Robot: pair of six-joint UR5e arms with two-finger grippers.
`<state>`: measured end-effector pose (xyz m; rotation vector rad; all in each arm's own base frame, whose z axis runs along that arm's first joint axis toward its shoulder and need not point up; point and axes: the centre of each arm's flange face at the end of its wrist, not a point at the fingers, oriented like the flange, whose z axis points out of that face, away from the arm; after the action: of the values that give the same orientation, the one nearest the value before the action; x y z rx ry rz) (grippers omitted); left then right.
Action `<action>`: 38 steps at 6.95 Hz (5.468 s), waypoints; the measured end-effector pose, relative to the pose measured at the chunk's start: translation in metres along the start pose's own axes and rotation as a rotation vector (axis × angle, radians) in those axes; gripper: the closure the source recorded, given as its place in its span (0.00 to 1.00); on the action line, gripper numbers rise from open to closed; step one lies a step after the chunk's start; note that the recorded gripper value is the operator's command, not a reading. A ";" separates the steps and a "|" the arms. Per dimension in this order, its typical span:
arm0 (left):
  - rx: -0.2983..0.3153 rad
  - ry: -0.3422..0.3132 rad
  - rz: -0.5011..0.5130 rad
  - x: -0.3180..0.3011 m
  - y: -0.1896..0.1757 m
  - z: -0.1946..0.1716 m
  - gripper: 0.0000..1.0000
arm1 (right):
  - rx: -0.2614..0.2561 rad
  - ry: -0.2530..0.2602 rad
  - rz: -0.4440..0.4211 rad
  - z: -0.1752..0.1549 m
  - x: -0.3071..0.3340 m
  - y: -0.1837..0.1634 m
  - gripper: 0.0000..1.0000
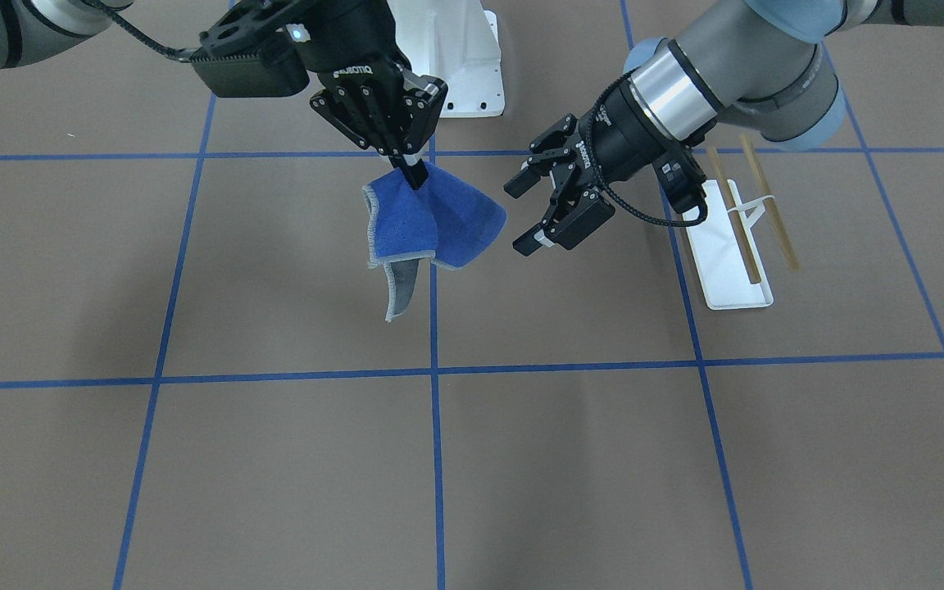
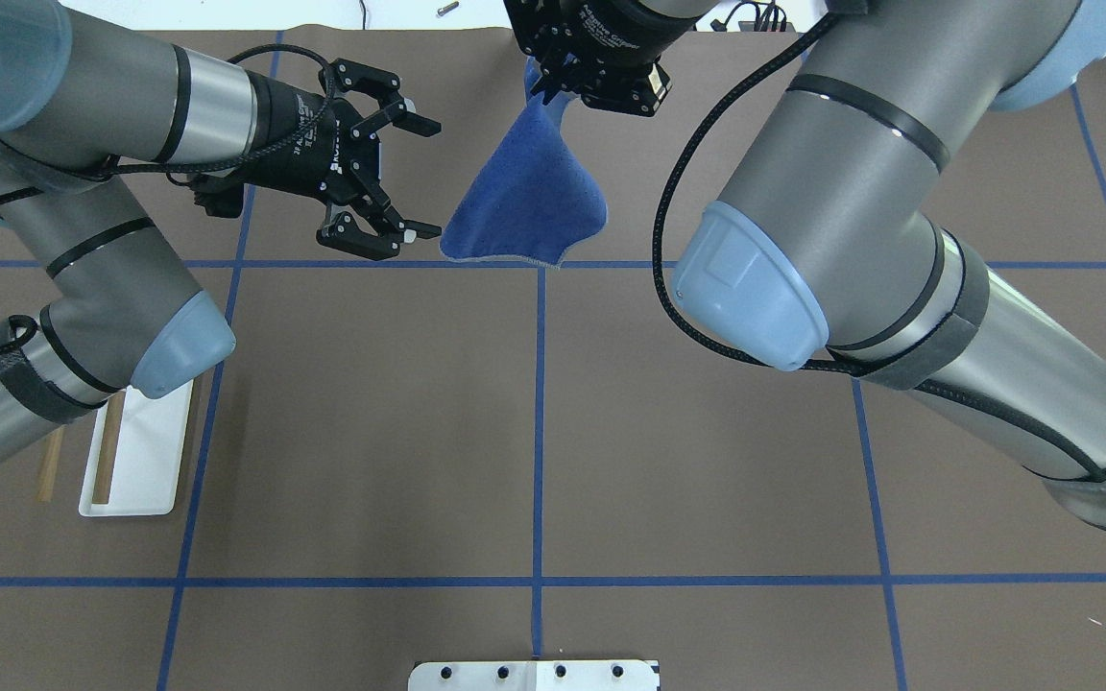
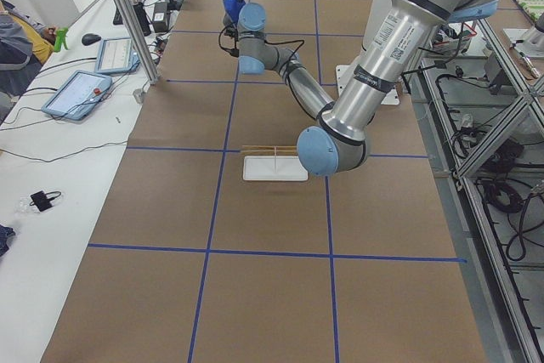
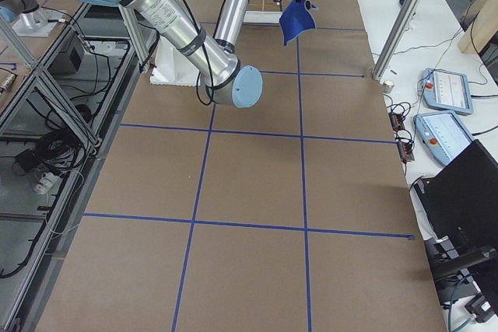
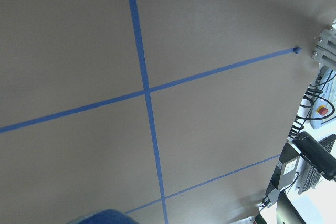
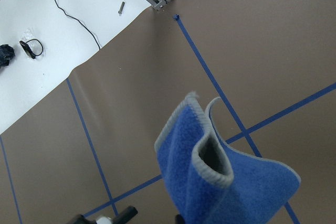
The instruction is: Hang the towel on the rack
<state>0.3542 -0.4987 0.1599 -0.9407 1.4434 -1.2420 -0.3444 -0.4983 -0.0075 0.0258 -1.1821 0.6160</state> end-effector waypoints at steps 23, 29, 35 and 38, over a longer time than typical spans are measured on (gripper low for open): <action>0.864 -0.045 1.857 0.018 -0.123 -0.086 1.00 | 0.040 -0.085 -0.047 0.012 0.052 -0.030 0.00; 0.672 0.253 1.517 -0.090 -0.186 -0.161 1.00 | 0.082 -0.062 -0.070 0.009 0.115 -0.066 0.00; 0.387 0.300 1.427 -0.191 -0.195 -0.122 1.00 | 0.096 -0.040 -0.085 0.011 0.130 -0.074 0.00; 0.442 0.237 1.421 -0.220 -0.263 -0.175 1.00 | 0.095 -0.044 -0.087 0.009 0.129 -0.073 0.00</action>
<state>0.2231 -0.2954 0.4598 0.5650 1.4095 -0.4880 -0.2884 -0.5065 0.1295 0.1716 -1.1875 0.5969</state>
